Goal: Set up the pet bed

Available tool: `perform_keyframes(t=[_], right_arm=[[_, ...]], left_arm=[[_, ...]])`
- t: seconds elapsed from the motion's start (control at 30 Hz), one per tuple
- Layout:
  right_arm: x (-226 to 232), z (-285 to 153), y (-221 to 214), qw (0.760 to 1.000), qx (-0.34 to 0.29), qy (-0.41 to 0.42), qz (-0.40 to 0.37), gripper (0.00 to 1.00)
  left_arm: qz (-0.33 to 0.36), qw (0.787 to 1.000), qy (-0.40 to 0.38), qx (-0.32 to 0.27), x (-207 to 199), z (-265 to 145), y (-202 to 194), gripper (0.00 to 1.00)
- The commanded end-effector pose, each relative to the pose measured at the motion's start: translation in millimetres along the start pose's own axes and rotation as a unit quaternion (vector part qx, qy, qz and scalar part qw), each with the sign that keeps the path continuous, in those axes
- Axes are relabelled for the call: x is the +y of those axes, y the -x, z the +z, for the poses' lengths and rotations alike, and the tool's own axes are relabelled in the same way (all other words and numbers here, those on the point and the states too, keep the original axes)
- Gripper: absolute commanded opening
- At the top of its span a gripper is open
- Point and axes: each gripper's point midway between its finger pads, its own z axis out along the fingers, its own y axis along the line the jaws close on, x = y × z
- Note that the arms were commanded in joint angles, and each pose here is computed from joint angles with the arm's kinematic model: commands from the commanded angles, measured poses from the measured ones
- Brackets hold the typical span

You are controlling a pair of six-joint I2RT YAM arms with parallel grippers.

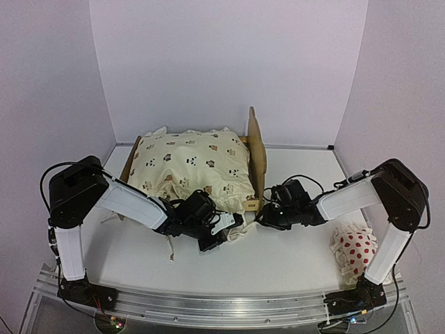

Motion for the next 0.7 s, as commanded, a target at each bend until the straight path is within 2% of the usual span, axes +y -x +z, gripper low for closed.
perform_keyframes(t=[0.0, 0.43, 0.67], right_arm=[[-19, 8, -7, 0.999, 0.008, -0.034, -0.001, 0.32], [-32, 10, -24, 0.999, 0.026, -0.044, 0.0, 0.0], [-34, -5, -22, 0.999, 0.012, -0.042, -0.027, 0.0]], left_arm=[[0.0, 1.0, -0.011, 0.006, -6, 1, -5, 0.0], [-0.003, 1.0, -0.013, 0.007, -6, 3, -6, 0.0], [-0.018, 1.0, -0.004, 0.014, -3, -3, -5, 0.0]])
